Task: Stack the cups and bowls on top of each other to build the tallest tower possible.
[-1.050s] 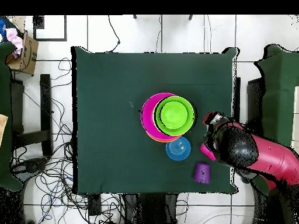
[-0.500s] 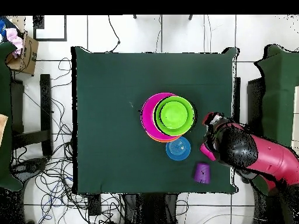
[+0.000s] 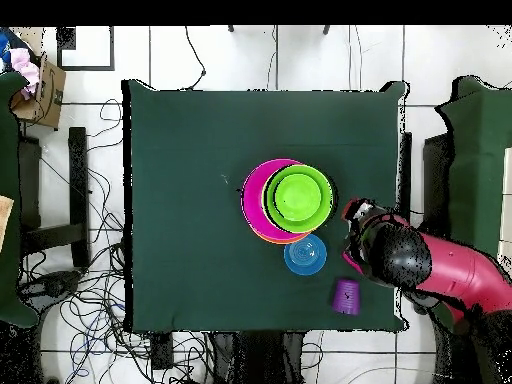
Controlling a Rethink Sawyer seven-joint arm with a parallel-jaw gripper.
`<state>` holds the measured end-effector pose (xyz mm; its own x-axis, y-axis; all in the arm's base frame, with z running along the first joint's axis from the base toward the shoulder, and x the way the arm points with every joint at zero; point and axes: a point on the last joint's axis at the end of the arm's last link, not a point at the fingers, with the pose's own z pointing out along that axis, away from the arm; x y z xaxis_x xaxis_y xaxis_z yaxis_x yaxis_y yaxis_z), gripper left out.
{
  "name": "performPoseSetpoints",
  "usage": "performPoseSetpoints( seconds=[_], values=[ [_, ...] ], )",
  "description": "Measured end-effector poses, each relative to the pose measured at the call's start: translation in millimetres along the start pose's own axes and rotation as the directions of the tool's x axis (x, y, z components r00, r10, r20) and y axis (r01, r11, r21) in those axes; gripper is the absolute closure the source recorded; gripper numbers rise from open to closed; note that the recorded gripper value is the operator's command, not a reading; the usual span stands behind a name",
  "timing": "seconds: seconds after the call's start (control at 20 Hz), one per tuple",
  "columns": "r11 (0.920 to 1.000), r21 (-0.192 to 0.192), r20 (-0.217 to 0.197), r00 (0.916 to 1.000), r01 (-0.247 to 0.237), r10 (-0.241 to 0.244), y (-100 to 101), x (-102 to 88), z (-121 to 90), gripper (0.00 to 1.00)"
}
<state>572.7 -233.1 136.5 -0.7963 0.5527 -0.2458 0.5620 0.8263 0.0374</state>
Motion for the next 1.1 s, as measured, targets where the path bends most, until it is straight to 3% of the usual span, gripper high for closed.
performPoseSetpoints(
  seconds=[0.4, 0.85, 1.1],
  values=[
    [0.9986, 0.004, -0.033, 0.9981, 0.053, -0.053, -3.7, 23.3, 23.3, 0.00],
    [0.9971, 0.005, -0.072, 0.9945, 0.076, -0.076, -10.0, 43.0, 37.6, 0.00],
    [0.9976, 0.008, -0.079, 0.9945, 0.069, -0.068, -17.5, 44.9, 40.8, 0.00]
  ],
)
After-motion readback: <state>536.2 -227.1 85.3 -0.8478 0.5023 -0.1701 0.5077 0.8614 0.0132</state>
